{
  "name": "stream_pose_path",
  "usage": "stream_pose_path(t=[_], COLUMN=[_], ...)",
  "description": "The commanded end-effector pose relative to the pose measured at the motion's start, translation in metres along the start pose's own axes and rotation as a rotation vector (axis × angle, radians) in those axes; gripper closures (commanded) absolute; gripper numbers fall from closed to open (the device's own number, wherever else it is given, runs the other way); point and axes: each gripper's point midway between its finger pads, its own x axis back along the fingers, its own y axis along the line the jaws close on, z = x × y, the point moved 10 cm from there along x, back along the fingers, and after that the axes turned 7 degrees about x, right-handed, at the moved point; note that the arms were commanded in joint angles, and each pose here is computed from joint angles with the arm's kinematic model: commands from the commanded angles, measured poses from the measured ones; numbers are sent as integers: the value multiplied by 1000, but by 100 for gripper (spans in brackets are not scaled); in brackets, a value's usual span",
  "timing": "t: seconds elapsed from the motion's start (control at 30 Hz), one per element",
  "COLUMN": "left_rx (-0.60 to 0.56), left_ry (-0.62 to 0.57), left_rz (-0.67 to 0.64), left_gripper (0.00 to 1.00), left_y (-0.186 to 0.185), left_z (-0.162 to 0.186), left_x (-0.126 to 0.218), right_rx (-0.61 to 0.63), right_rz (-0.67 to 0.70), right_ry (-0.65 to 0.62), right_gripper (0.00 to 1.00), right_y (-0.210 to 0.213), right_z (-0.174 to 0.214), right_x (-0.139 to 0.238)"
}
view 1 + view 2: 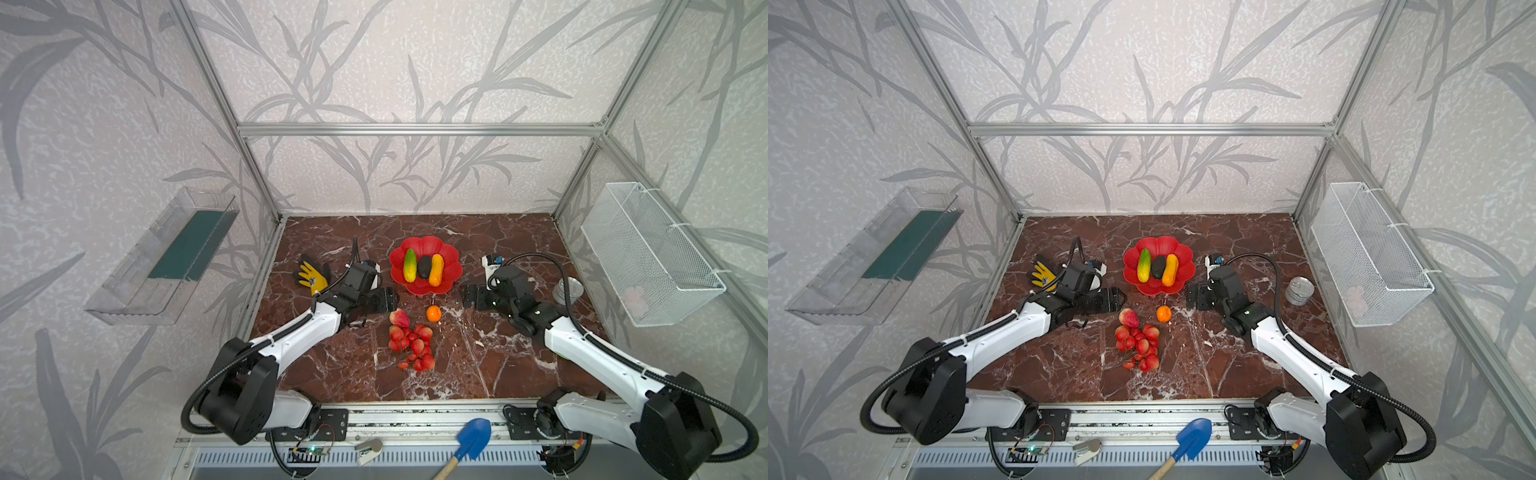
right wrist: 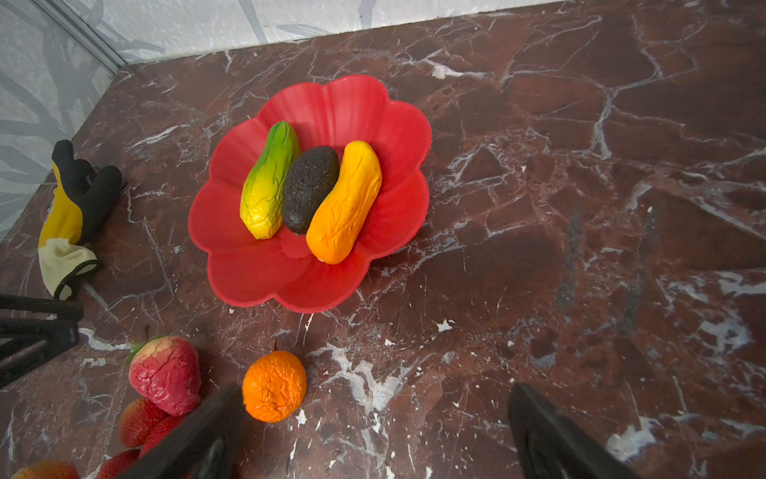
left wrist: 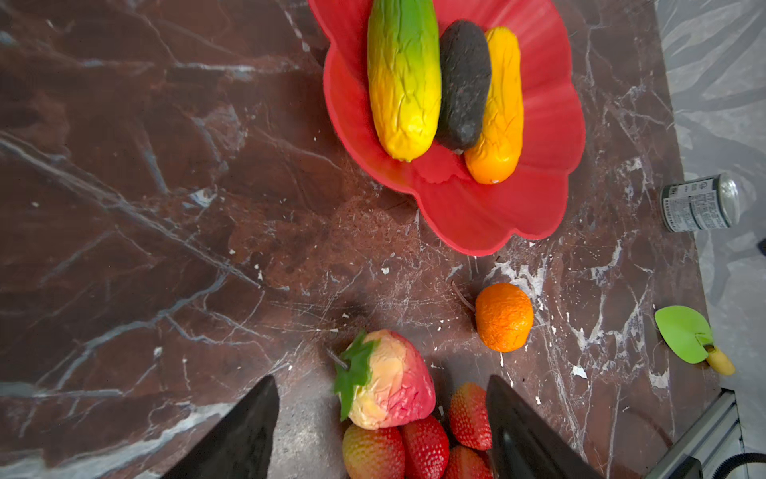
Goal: Place and organize the fake fruits in the fruit bowl
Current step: 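Grasp the pink peach with the left gripper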
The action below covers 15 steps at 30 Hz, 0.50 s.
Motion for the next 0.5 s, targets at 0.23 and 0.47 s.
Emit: stream_pose_path(t=[0.23, 0.47], left_rx=[25, 50], left_ry=[66, 103], left_rz=[-38, -33], left_gripper=[22, 34], left_y=[-17, -19], left_z=[11, 19], left_x=[-33, -50], right_rx=[20, 29], right_rz=[18, 29], right_ry=[-15, -15], right_gripper=[1, 1], right_y=[-4, -6], right_z=[2, 6], right_x=[2, 5])
